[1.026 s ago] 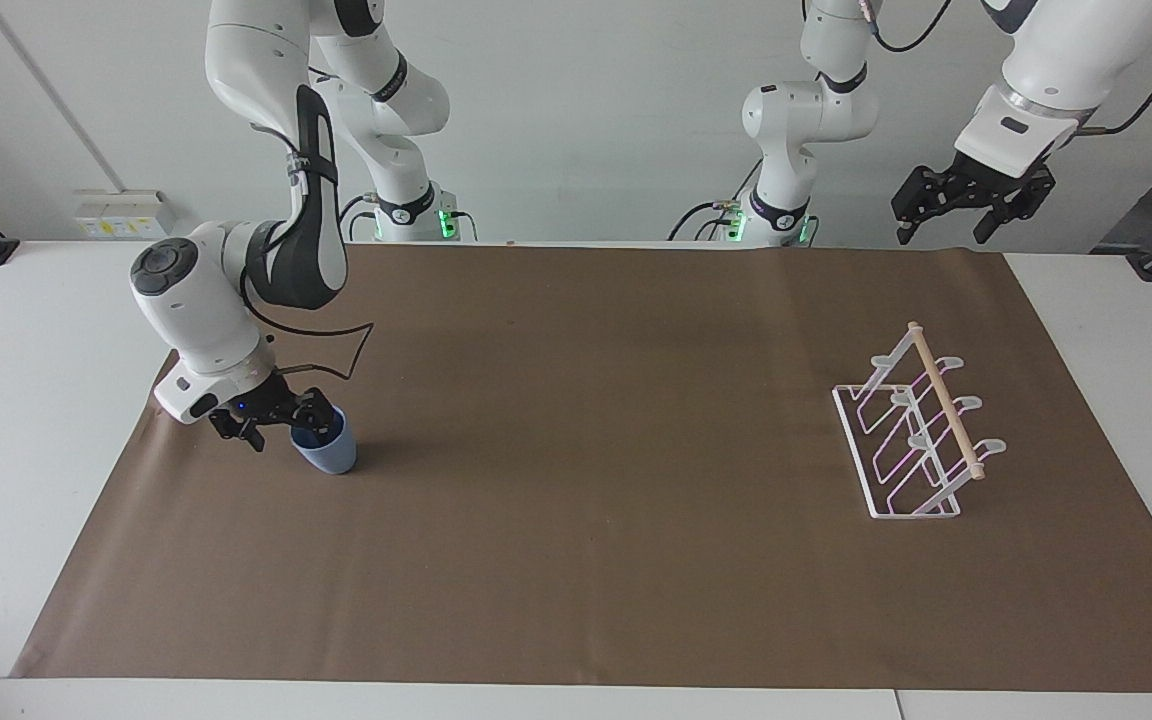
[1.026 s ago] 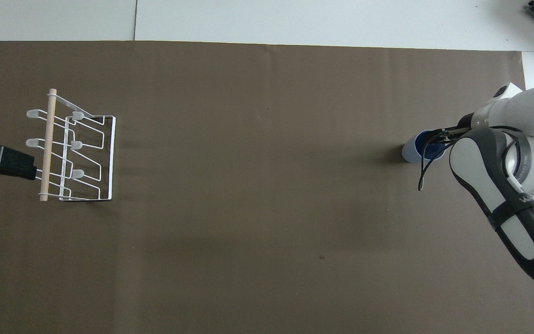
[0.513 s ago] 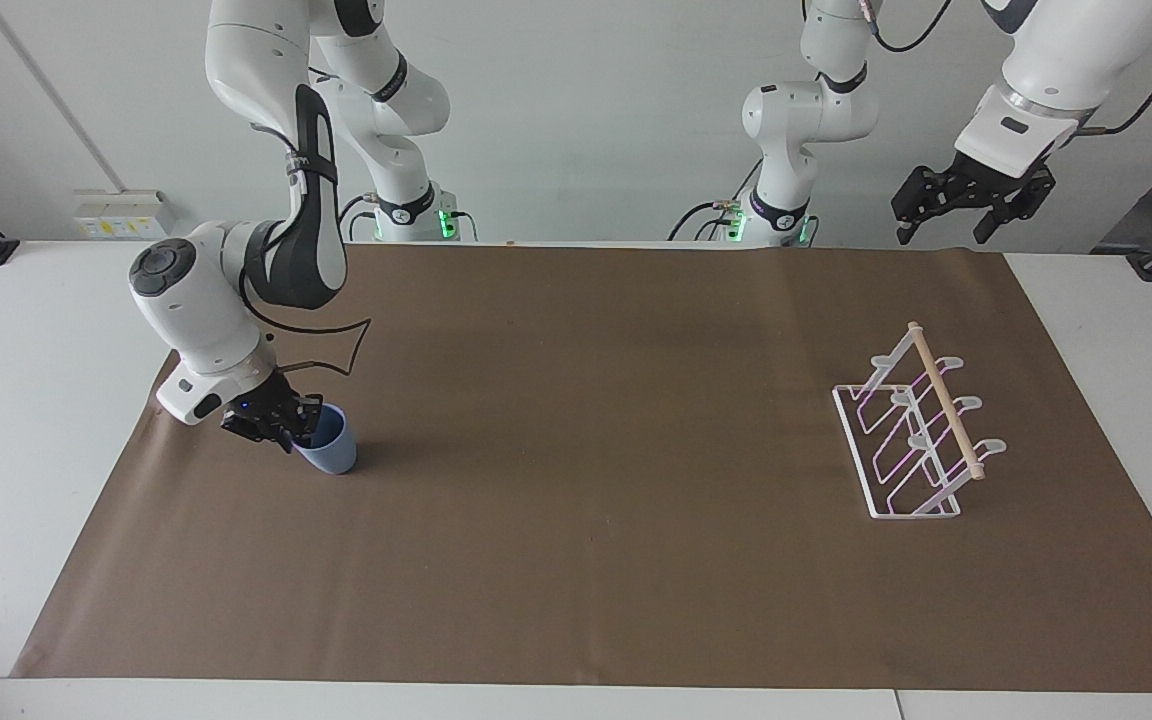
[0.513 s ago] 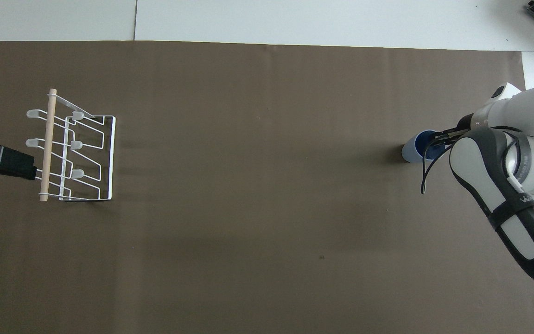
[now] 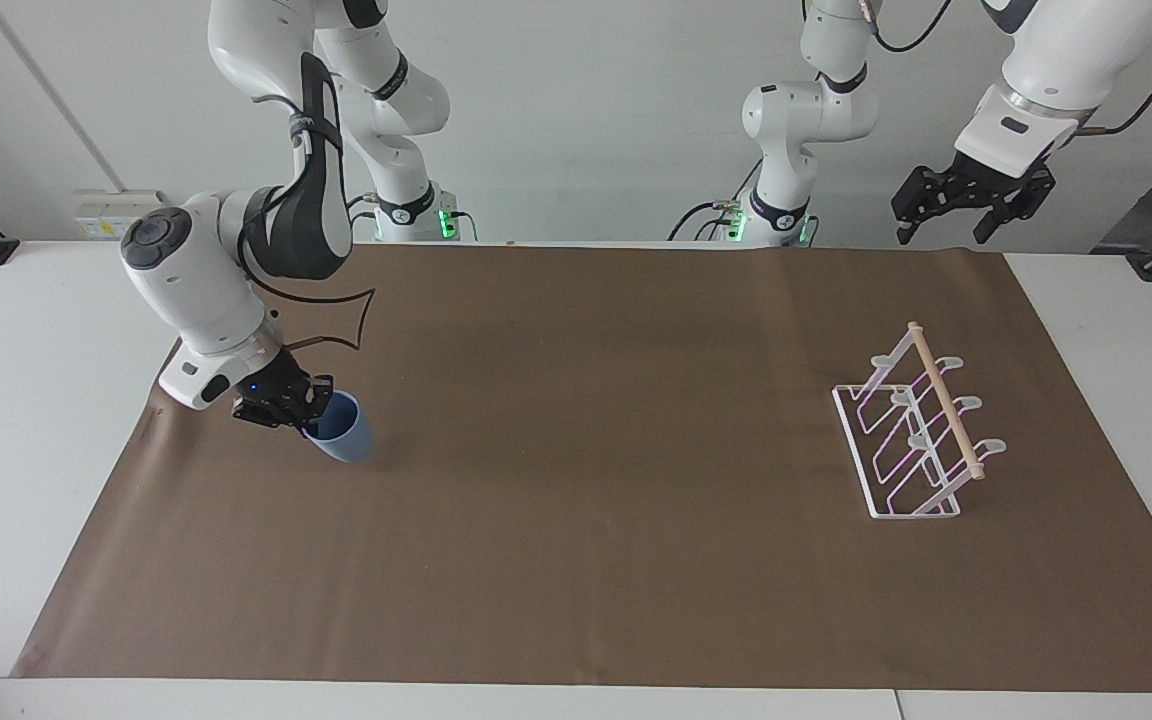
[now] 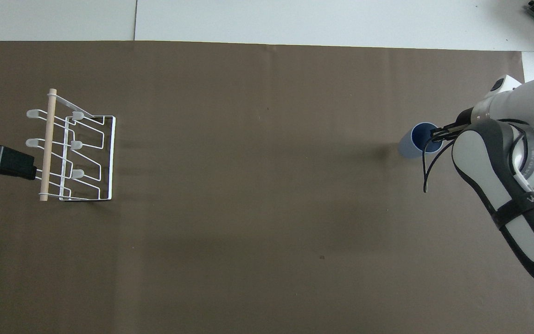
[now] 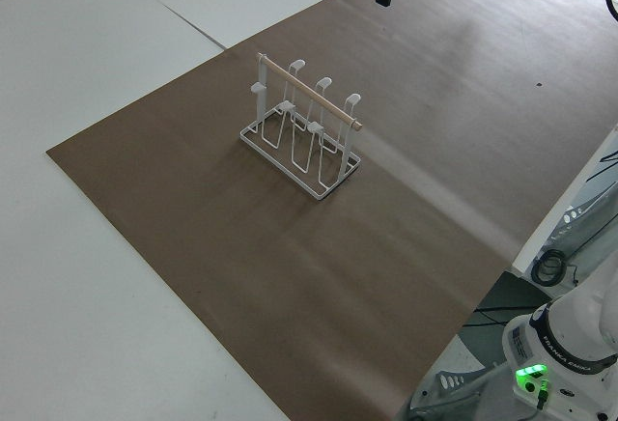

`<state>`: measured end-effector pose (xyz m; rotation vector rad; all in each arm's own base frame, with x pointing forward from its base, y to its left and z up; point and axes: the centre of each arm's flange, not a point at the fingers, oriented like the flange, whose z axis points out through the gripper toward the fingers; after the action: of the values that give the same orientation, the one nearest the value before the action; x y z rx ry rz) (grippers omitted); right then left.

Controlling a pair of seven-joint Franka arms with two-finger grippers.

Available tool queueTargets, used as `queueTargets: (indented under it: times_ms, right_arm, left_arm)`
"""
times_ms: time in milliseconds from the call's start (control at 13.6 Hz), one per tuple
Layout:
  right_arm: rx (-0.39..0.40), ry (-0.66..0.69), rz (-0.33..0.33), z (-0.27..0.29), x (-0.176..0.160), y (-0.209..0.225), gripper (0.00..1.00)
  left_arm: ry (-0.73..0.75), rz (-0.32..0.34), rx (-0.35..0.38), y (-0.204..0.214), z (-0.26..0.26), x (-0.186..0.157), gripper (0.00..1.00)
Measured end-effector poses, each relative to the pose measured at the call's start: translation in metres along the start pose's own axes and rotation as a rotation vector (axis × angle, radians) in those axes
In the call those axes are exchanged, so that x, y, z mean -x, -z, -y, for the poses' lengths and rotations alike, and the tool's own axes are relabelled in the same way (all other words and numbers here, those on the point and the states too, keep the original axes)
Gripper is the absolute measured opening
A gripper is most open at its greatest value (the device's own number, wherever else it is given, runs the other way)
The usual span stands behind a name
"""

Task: Hang cup on cup holder
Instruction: 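Lift the blue cup with the right gripper and tip it sideways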

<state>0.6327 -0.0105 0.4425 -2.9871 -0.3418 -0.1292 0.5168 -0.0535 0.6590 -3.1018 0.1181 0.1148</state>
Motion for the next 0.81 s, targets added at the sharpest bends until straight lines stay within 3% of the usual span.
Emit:
queueTargets:
  times_ms: [293, 806]
  right_arm:
    - [-0.167, -0.022, -0.055, 0.031, -0.014, 0.053, 0.05]
    - [-0.596, -0.121, -0.060, 0.079, -0.019, 0.076, 0.05]
  left_arm:
    - [0.000, 0.000, 0.000, 0.000, 0.000, 0.000, 1.00]
    - [-0.002, 0.000, 0.000, 0.000, -0.001, 0.000, 1.00]
